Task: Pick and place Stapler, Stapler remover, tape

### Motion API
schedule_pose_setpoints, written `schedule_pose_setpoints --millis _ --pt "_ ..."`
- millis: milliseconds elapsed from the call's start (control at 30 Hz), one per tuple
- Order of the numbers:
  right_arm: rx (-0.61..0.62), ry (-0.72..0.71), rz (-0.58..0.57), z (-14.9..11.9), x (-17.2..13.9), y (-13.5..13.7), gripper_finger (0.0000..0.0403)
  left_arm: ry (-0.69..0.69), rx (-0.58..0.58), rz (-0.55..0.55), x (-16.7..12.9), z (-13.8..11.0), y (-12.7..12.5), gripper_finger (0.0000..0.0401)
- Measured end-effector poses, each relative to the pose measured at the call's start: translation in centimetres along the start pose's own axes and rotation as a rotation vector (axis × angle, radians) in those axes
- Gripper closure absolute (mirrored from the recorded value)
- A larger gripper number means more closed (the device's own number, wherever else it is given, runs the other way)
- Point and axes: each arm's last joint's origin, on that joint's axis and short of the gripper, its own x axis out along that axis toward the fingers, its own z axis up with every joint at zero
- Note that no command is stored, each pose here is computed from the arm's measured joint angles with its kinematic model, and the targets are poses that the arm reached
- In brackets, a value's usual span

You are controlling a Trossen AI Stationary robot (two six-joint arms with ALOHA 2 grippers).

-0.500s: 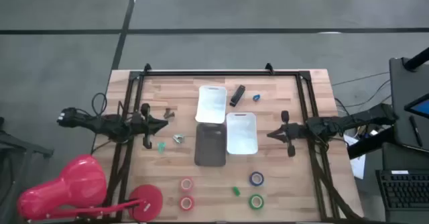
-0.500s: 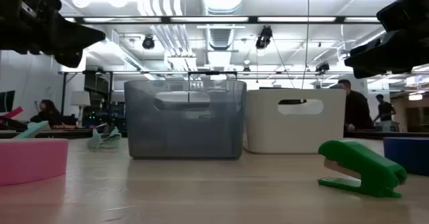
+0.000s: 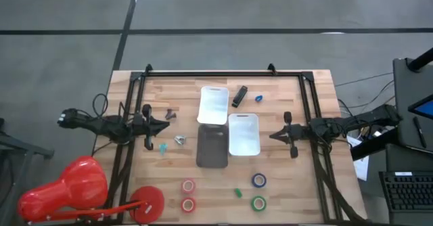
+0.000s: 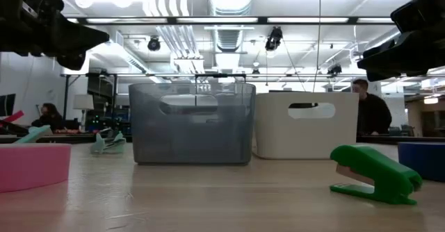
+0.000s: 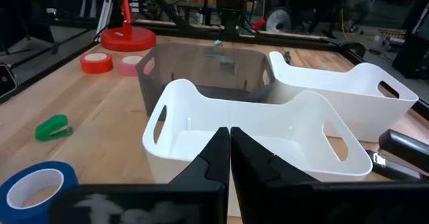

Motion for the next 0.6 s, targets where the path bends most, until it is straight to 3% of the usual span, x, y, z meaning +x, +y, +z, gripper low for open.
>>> schedule_pose_setpoints --millis 600 --pt "0.005 0.0 0.0 0.01 0.0 0.0 0.0394 -0.001 0.0 0.0 0.0 0.01 0.0 0.0378"
